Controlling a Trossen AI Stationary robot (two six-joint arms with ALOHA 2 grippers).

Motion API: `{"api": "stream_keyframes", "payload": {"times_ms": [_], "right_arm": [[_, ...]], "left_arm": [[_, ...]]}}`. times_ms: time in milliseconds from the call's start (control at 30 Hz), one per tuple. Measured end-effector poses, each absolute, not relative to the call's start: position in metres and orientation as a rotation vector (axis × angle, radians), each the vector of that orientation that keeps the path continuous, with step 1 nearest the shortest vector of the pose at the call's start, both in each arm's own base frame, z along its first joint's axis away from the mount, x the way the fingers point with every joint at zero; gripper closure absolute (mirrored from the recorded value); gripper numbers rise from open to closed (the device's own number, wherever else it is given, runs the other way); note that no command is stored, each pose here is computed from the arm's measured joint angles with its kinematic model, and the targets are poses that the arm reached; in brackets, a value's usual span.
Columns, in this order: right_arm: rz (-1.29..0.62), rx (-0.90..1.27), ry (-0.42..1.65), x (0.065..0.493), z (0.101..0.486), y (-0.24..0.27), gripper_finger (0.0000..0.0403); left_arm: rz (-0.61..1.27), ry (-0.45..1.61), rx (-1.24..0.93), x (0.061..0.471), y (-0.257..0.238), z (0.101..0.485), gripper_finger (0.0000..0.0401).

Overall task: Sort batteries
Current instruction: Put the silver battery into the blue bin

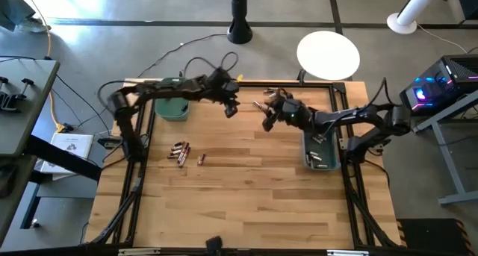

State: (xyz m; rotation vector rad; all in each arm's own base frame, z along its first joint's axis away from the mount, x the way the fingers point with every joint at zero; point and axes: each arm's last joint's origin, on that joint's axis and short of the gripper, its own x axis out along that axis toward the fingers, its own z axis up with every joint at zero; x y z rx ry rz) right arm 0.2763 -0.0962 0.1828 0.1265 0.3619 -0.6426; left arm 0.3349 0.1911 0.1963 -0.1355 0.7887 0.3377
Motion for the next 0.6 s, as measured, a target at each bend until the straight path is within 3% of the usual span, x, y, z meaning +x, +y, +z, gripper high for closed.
{"api": "stream_keyframes", "payload": {"times_ms": [167, 367, 600], "right_arm": [[-0.645, 0.146, 0.382, 0.275, 0.175, -0.111, 0.0262], [-0.653, 0.151, 0.471, 0.300, 0.152, -0.130, 0.0191], [-0.707, 0.176, 0.632, 0.322, 0.130, -0.159, 0.0161]], "left_arm": [[0.346, 0.636, -0.161, 0.310, 0.138, 0.195, 0.0243], [0.298, 0.405, -0.209, 0.287, 0.073, 0.183, 0.0243], [0.296, 0.310, -0.182, 0.276, 0.045, 0.183, 0.0243]]}}
